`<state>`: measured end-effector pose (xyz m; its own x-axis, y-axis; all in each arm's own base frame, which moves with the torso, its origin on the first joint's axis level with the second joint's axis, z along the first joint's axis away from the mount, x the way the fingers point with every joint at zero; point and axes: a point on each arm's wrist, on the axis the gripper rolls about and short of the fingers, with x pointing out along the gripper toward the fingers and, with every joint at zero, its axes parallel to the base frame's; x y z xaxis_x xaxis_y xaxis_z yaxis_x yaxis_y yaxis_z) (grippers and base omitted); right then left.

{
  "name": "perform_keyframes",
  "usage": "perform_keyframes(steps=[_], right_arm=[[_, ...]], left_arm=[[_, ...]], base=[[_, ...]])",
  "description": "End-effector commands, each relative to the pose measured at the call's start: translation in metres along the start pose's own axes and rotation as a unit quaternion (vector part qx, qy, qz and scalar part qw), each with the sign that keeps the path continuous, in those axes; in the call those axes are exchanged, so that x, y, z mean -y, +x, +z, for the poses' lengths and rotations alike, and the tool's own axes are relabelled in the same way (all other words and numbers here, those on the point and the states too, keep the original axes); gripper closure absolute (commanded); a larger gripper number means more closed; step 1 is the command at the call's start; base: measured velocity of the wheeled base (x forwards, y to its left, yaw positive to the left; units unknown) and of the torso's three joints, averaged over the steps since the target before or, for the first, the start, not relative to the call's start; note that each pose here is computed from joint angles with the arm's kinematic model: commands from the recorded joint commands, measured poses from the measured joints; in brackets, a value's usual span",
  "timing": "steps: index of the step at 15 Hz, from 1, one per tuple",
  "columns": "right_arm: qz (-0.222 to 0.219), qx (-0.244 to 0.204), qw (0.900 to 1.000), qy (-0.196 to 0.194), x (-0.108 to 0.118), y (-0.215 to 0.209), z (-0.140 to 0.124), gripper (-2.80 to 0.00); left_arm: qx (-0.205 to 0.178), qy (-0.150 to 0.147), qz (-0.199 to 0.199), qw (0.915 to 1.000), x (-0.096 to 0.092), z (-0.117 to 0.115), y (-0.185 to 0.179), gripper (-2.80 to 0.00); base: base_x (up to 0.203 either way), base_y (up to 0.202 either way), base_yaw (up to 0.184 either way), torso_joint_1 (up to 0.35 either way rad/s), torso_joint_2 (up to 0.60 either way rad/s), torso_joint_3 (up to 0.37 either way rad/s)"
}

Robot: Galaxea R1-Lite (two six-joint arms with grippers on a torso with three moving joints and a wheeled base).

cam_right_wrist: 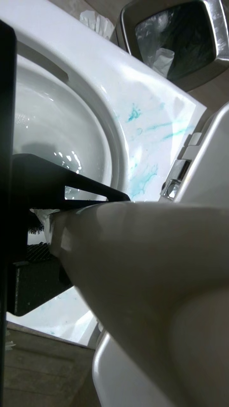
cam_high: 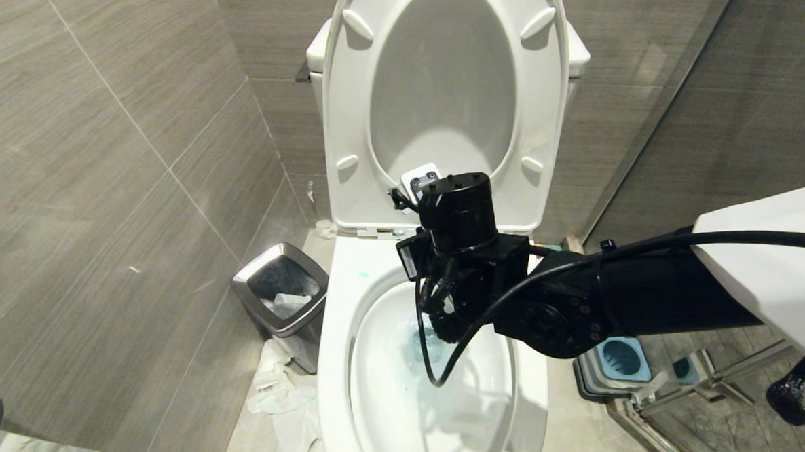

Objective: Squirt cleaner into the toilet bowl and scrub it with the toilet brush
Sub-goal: Scrub the toilet bowl

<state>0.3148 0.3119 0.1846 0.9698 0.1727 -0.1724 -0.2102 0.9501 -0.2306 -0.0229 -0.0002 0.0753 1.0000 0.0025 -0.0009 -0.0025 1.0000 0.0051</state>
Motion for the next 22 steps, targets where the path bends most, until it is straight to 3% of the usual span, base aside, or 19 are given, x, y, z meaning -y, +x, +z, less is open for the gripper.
perform_keyframes(steps=[1,8,12,18,22], right_arm=[[0.000,-0.010,1.000,0.002,-0.006,0.007,-0.011,0.00],[-0.006,-0.057,0.998,0.028,-0.040,0.058,-0.073,0.00],[-0.009,-0.053,0.997,0.048,-0.040,0.058,-0.070,0.00],[-0.007,0.004,0.996,0.088,-0.013,0.023,-0.006,0.00],[-0.008,-0.022,0.997,0.070,-0.024,0.035,-0.032,0.00]], left_arm=[[-0.001,0.000,0.000,1.0000,0.000,0.000,0.000,0.00],[-0.001,0.000,0.000,1.0000,0.000,0.000,0.000,0.00],[-0.001,0.000,0.000,1.0000,0.000,0.000,0.000,0.00],[-0.001,0.000,0.000,1.0000,0.000,0.000,0.000,0.00],[-0.001,0.000,0.000,1.0000,0.000,0.000,0.000,0.00]], base=[[0.000,0.000,0.000,0.000,0.00,0.000],[0.000,0.000,0.000,0.000,0.00,0.000],[0.000,0.000,0.000,0.000,0.00,0.000],[0.000,0.000,0.000,0.000,0.00,0.000],[0.000,0.000,0.000,0.000,0.00,0.000]])
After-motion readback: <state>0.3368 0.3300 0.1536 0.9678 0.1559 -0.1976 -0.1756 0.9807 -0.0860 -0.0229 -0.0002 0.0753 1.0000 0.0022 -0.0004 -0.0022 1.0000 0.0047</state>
